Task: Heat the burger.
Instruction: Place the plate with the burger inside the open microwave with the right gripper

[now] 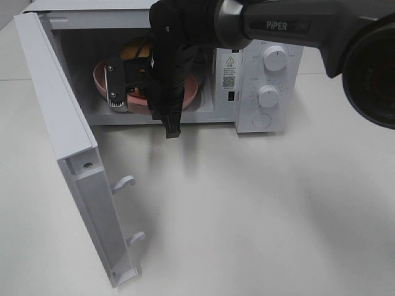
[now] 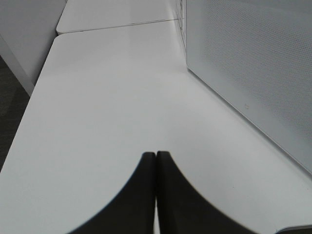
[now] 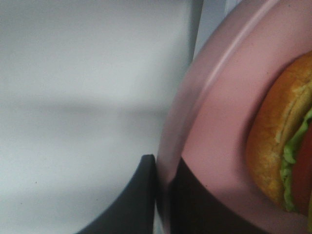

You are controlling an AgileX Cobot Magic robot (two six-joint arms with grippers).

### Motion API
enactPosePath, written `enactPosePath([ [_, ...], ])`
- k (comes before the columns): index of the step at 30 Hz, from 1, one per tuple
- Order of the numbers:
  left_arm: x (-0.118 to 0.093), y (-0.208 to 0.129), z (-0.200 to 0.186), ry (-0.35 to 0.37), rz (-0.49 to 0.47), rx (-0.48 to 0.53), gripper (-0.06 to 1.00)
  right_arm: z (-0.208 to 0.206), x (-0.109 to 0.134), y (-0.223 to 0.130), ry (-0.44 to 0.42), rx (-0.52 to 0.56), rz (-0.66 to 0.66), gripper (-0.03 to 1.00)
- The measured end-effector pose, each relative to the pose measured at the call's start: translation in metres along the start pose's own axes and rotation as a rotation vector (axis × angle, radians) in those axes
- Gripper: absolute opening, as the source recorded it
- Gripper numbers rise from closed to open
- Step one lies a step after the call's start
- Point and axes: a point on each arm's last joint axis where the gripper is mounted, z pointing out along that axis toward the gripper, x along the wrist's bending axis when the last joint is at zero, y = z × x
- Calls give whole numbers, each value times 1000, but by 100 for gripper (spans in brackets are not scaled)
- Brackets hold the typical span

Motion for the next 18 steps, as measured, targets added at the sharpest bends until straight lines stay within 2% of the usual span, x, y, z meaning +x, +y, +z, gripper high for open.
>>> enactPosePath([
  [12,0,0,0,0,0,0,0,0,1,-1,17,12,112,3],
  [17,0,0,0,0,0,0,0,0,0,0,12,12,154,7],
  [18,0,0,0,0,0,0,0,-1,-2,0,6,11,161,10],
])
